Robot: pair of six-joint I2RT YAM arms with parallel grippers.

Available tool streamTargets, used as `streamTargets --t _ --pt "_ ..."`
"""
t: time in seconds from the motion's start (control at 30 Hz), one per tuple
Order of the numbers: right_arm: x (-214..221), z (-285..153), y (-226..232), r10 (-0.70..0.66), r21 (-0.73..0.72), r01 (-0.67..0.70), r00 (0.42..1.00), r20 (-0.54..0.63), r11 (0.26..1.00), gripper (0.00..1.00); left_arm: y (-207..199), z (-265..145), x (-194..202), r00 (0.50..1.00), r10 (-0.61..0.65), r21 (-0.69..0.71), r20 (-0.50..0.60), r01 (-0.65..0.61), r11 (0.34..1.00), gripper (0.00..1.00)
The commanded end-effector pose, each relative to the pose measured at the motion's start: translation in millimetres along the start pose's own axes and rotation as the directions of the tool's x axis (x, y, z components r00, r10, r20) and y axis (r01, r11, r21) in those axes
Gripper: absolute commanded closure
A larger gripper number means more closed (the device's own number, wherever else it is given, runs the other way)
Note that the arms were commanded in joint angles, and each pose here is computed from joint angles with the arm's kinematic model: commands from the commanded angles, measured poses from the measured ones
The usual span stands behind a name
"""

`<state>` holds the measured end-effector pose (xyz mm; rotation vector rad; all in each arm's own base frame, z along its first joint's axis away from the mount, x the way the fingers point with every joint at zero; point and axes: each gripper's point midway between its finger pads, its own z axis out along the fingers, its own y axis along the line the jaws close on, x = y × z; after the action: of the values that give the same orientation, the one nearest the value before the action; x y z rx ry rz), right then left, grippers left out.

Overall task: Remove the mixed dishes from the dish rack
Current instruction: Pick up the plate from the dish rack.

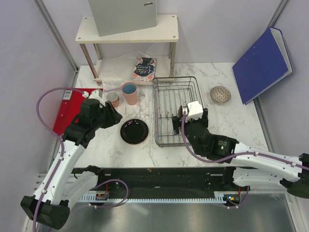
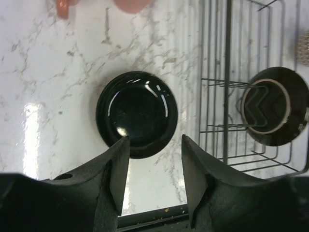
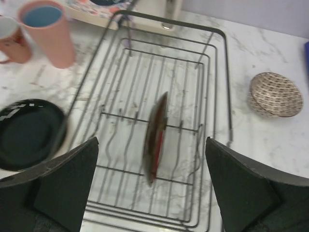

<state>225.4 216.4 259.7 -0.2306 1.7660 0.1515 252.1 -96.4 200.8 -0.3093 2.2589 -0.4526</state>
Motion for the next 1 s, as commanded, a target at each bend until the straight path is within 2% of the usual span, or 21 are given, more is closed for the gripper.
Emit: streamTargets --t 0.0,0.17,0.27,0.5,0.87,0.97 --pt "11.2 21.2 -35.7 -0.088 0.086 0.094 0.993 -0.073 0.992 0.03 -26.3 -14.6 -13.6 0.998 0.042 0.135 0.047 -0.048 0.99 0.47" --pt "25.2 56.6 -47.5 -0.027 0.049 0.036 0.984 -0.176 0.998 0.12 -28.0 -9.6 -1.1 0.999 0.041 0.164 0.005 -0.041 0.986 0.48" --pt "30.4 68.2 -31.0 -0.038 -0.03 0.032 0.977 -0.211 0.999 0.16 -28.3 -7.3 8.1 0.999 0.044 0.182 -0.021 -0.04 0.982 0.48" --pt "31.4 76.2 0.8 -0.005 -0.156 -0.028 0.978 -0.207 0.987 0.18 -26.9 -8.8 16.2 0.998 0.054 0.2 -0.028 -0.047 0.979 0.48" --pt "77.4 93.5 5.0 -0.025 -0.164 -0.028 0.948 -0.317 0.986 0.21 -28.0 -1.4 23.9 0.997 0.045 0.211 -0.065 -0.031 0.977 0.48" --pt "88.0 96.8 0.4 -0.025 -0.157 -0.03 0.941 -0.339 0.987 0.26 -26.8 0.1 25.9 0.997 0.044 0.208 -0.07 -0.028 0.978 0.48"
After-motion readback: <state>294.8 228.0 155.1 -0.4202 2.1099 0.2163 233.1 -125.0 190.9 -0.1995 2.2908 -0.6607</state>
